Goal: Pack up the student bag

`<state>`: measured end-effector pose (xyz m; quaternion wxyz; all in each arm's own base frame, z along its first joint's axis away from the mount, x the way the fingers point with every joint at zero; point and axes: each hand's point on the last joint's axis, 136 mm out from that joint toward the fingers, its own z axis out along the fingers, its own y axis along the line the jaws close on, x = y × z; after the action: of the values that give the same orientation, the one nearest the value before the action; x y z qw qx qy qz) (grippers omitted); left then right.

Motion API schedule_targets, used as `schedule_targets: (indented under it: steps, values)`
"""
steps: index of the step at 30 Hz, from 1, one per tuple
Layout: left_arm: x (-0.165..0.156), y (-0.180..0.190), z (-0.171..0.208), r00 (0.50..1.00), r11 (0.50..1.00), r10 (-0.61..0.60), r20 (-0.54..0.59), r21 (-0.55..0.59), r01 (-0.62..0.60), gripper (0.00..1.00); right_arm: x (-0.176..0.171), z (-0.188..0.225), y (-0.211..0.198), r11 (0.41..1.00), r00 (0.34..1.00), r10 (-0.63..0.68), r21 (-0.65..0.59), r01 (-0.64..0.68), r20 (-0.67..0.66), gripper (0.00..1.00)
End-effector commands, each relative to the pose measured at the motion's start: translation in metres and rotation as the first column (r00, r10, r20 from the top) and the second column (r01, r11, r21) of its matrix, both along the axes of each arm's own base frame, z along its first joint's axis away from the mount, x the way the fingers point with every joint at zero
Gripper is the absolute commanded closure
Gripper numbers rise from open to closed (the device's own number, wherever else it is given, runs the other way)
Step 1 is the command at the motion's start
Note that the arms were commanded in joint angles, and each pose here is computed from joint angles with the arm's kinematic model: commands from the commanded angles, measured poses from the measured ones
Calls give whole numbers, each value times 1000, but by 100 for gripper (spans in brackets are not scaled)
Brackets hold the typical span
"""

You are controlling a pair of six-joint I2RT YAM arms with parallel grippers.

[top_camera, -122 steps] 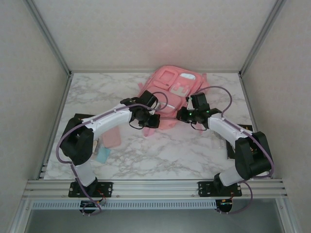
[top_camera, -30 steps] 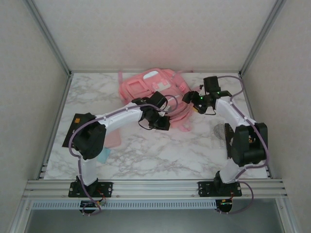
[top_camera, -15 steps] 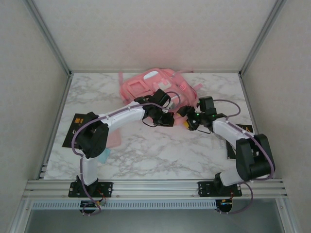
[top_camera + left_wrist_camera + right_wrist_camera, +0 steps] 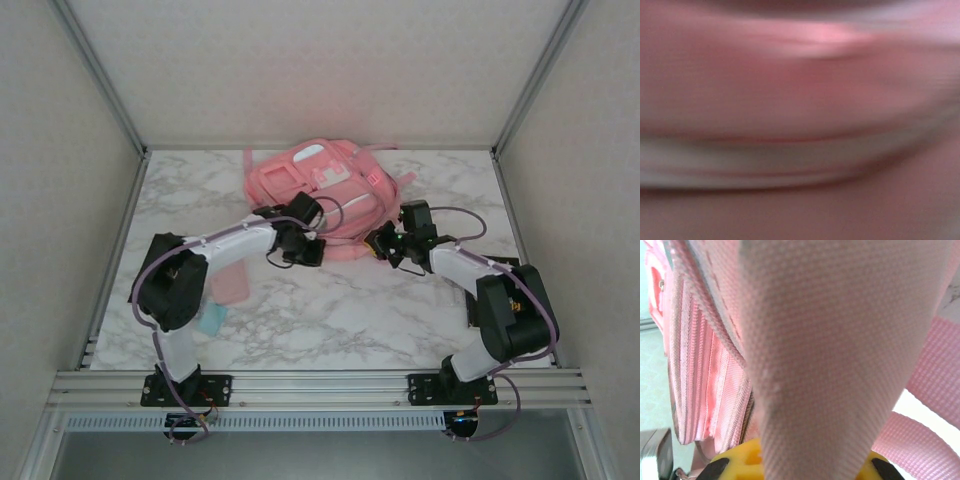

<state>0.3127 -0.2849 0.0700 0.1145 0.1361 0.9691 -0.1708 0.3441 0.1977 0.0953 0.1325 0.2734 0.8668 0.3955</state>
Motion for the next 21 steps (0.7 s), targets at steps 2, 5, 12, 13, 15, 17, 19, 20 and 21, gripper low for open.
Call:
schedule_targets:
  steps: [2,5,12,13,15,17,19,20,21]
  values:
    - [29,82,4,988,973,111,111,190,-131,100,12,21,-15,997,995,-14,-74,21,94,100]
    - [47,105,5,980,960,130,153,229,-163,100,8,22,-15,996,996,16,-90,-8,89,100]
    - [96,183,8,891,817,316,325,385,-430,100,5,27,-11,995,993,51,-86,-42,102,100]
    - [104,194,10,862,779,345,370,400,-483,100,5,27,-10,996,993,53,-77,-45,102,100]
    - [116,203,15,818,732,369,441,405,-548,100,6,28,-5,997,993,54,-53,-49,103,100]
    - [127,199,15,801,729,388,457,381,-570,100,7,32,7,997,990,79,-21,-77,117,100]
    - [135,185,12,806,759,401,435,336,-558,100,7,35,19,994,987,113,-6,-113,115,100]
    - [138,181,13,806,768,403,432,319,-555,100,8,36,23,992,986,125,-5,-125,114,100]
    - [140,175,13,811,778,403,425,308,-548,98,8,38,24,992,985,128,-7,-128,112,96]
